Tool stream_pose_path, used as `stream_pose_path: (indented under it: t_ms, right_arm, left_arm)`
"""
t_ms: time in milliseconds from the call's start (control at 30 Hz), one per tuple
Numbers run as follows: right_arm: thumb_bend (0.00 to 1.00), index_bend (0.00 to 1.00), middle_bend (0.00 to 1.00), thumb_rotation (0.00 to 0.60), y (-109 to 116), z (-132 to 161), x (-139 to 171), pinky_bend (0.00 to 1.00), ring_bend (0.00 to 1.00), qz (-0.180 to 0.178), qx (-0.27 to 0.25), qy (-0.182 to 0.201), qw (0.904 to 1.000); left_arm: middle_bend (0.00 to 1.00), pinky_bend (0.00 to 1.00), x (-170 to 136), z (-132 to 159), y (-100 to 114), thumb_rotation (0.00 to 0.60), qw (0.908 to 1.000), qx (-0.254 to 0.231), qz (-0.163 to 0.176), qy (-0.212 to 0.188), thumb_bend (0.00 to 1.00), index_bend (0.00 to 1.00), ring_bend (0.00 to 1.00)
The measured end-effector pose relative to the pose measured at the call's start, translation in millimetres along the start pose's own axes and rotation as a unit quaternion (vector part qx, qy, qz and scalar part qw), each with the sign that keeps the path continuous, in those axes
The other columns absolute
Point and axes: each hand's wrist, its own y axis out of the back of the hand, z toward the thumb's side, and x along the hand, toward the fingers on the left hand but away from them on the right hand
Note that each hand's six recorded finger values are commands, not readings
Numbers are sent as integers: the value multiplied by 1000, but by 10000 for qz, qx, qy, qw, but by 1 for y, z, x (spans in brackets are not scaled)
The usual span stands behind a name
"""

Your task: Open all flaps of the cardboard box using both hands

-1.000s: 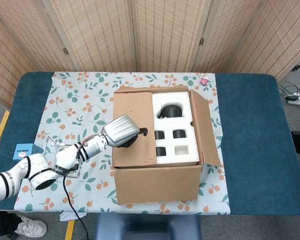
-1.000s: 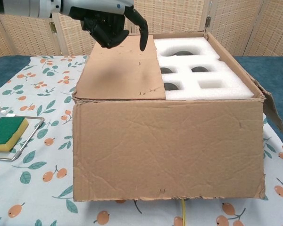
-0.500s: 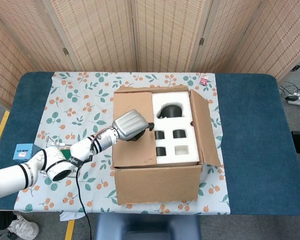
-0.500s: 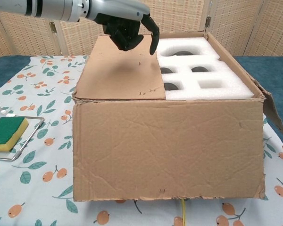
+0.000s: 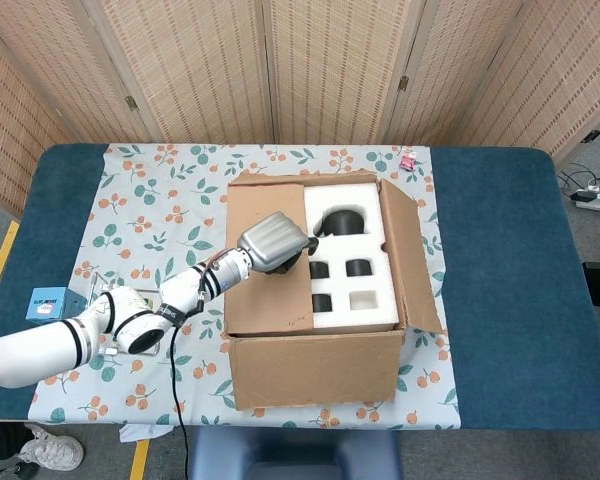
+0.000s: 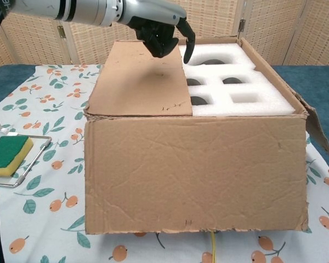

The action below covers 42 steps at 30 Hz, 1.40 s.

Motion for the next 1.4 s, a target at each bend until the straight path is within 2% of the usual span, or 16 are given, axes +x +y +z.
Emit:
stream_pose_path:
  t_ms: [200,567,900,1133,1400]
  right_arm:
    - [343,230,0,232,6,0,2,0,0,-81,-7,-6,10000]
    - [343,230,0,234,8,-7,3,0,0,7,-118,-164,9998]
    - [344,230,0,234,10,-6,3,0,0,9,-192,-156,9997]
    - [344,230,0,234,9,-4,3,0,0,52,-213,-132,9997]
    - [344,230,0,239,4,-2,4,0,0,195,-217,-125,9995]
  left_arm:
    - [1000,1000,6,6,-4,600,10000,25,-20,-68,914,421,1000]
    - [1000,1000,13,8,-15,600,9995,268,-168,-76,915,447,1000]
    - [1000,1000,10,12,-16,600,9990,399,-173,-125,907,558,1000]
    - [1000,1000,6,17,-10,600,9987,472,-2,-197,901,638,1000]
    - [1000,1000,-3,23,2,600,9965,764,216,-259,916,641,1000]
